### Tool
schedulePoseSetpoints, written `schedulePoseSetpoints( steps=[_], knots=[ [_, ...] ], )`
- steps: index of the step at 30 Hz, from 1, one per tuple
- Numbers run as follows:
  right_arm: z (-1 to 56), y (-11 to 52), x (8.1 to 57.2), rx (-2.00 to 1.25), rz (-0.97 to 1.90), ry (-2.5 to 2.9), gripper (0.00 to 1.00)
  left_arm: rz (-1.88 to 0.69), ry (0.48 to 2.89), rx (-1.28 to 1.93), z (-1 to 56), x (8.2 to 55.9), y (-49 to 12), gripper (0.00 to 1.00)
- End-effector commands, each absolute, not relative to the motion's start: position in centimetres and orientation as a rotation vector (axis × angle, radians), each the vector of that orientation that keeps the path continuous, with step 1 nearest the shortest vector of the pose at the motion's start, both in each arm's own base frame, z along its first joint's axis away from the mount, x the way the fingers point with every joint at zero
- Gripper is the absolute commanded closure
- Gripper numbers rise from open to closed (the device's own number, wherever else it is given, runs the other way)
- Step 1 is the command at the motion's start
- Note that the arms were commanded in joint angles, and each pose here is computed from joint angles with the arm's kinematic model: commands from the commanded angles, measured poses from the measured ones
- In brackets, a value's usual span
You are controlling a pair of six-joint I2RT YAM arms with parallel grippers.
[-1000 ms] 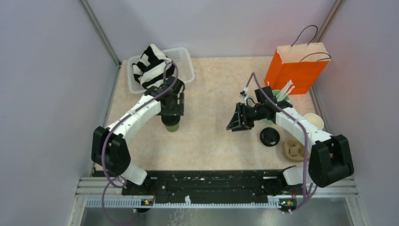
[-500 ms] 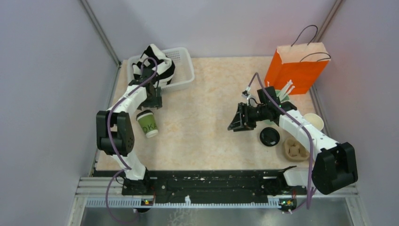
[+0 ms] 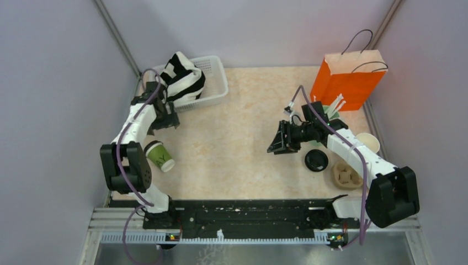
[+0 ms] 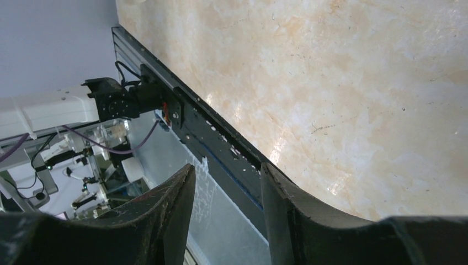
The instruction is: Pack the takeout coffee
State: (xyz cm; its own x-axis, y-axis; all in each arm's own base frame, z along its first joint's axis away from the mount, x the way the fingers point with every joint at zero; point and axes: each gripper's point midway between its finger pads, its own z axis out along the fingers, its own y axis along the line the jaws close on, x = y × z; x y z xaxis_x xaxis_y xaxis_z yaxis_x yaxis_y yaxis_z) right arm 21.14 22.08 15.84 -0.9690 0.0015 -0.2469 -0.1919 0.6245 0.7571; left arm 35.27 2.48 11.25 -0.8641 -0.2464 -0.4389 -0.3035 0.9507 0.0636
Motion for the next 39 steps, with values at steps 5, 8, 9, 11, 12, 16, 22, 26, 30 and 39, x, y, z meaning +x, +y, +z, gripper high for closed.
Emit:
schedulePoseSetpoints(
  steps=[5,8,9,11,12,16,22,26,30,39],
  knots=[
    [16.9,22.3,21.5,-0.216,1.287,2.582,0.52,0.328,2.587,-1.25,9.7,25.6,9.1,0.02],
    [16.7,22.3,21.1,-0.237,1.301,2.588,0.52,0.314,2.526,-1.383,8.7,23.3,9.1,0.02],
    [16.7,22.3,21.0,-0.243,1.306,2.589,0.52,0.322,2.512,-1.426,8.7,22.6,9.1,0.02],
    [16.6,22.3,20.7,-0.256,1.317,2.592,0.52,0.326,2.493,-1.479,8.8,21.7,9.0,0.02],
    [16.6,22.3,20.6,-0.262,1.324,2.592,0.52,0.325,2.484,-1.5,8.7,21.4,8.9,0.02],
    [16.0,22.3,20.3,-0.28,1.338,2.603,0.52,0.197,2.481,-1.493,8.0,21.7,7.5,0.02],
    [16.0,22.6,20.7,-0.278,1.355,2.585,0.52,0.09,2.587,-1.442,7.5,21.7,6.0,0.02],
    [15.9,22.6,20.7,-0.274,1.351,2.579,0.52,0.068,2.585,-1.422,7.5,22.0,5.8,0.02],
    [15.9,22.5,20.6,-0.269,1.352,2.578,0.52,0.007,2.577,-1.365,7.7,23.6,5.6,0.12],
    [16.1,22.4,20.7,-0.264,1.329,2.578,0.52,-0.073,2.575,-1.092,9.1,28.8,4.8,0.19]
  ],
)
